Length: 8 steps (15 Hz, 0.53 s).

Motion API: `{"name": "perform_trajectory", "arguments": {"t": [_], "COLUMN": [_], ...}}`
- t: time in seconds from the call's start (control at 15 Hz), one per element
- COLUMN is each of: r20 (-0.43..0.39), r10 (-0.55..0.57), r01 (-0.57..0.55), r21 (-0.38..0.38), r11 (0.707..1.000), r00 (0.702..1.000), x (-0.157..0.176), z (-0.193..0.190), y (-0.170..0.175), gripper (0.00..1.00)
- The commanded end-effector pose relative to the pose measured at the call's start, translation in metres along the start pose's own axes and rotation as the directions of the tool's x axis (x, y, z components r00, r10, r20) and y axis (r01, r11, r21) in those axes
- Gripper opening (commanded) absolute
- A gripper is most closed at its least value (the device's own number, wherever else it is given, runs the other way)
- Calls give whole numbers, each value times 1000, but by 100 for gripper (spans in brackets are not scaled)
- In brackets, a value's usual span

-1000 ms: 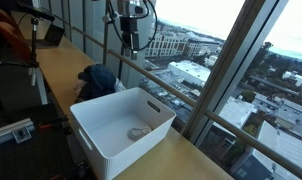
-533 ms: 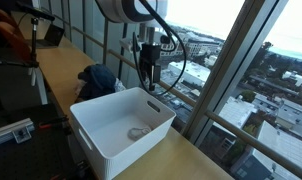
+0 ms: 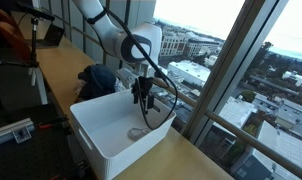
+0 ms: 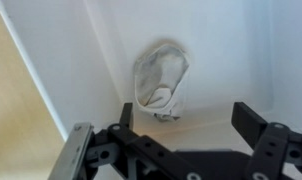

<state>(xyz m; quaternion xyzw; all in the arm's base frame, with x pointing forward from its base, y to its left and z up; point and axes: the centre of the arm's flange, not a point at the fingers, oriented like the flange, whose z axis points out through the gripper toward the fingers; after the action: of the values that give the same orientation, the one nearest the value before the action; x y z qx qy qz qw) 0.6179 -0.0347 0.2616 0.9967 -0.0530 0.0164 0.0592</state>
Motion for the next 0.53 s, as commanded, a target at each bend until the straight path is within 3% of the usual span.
{"name": "perform_trajectory", "arguments": {"t": [0.0, 0.47], "r20": [6, 89], "r10": [-76, -164], "r01": [76, 167], "r21": [-12, -26], "r11": [997, 986], "r00": [997, 982], "x": [17, 11], "z": [56, 145], "y": [-2, -14], "gripper": [100, 100]}}
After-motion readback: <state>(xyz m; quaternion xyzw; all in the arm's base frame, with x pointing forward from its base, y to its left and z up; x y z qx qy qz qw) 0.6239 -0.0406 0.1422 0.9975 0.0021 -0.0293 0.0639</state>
